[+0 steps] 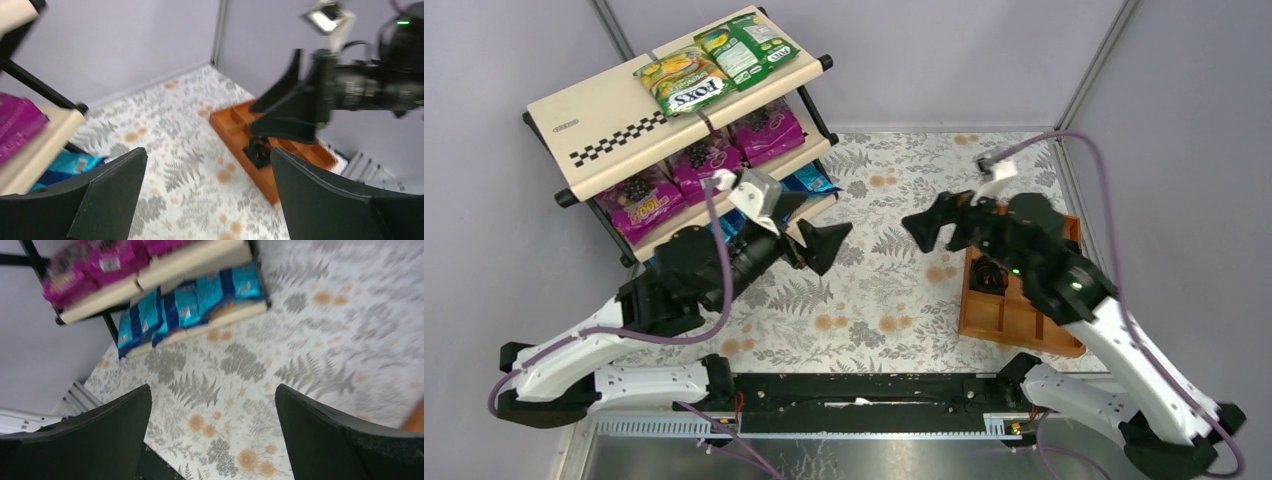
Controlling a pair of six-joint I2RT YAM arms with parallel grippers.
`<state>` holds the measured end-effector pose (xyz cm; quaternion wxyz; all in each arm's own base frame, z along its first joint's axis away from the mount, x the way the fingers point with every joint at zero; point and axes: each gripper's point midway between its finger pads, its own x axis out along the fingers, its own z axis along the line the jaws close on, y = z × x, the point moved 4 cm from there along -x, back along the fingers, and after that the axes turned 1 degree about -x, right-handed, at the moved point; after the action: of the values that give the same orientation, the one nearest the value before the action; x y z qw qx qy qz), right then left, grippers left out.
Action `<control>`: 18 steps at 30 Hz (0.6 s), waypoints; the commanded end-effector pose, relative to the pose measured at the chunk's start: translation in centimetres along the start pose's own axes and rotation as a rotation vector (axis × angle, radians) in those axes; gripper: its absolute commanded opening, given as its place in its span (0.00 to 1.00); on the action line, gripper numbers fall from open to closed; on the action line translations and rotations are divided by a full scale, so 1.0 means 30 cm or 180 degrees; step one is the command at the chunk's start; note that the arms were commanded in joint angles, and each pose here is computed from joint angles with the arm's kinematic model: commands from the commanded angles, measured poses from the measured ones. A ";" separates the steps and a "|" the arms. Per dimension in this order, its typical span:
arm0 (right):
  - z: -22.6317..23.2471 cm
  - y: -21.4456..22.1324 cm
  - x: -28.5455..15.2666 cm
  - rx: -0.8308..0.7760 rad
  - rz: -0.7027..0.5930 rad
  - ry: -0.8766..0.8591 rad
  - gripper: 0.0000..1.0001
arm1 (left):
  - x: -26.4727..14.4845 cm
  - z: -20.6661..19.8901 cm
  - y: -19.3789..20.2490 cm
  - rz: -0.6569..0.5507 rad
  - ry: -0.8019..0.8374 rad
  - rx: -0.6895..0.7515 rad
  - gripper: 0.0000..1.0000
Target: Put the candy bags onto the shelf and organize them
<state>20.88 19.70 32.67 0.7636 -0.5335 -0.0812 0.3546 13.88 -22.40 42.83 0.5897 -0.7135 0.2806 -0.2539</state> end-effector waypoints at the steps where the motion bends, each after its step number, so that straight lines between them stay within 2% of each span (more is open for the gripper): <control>1: -0.029 -0.156 -0.250 -0.0551 -0.0172 0.0508 1.00 | -0.046 0.039 -0.222 -0.0720 -0.0175 0.0052 0.99; 9: 0.075 -0.425 -0.562 -0.0862 -0.0939 0.0372 1.00 | -0.114 0.056 -0.361 -0.0996 -0.0188 -0.0016 0.99; 13: 0.106 -0.504 -0.636 -0.0861 -0.1223 0.0337 1.00 | -0.159 0.055 -0.434 -0.1122 -0.0108 -0.0100 0.99; 18: 0.137 -0.537 -0.673 -0.0827 -0.1405 0.0190 1.00 | -0.206 0.066 -0.486 -0.1240 -0.0077 -0.0167 0.99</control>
<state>10.82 6.95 53.58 0.7580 -0.5956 -0.2204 0.1487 13.07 -16.54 54.56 0.5325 -0.7639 0.1557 -0.3295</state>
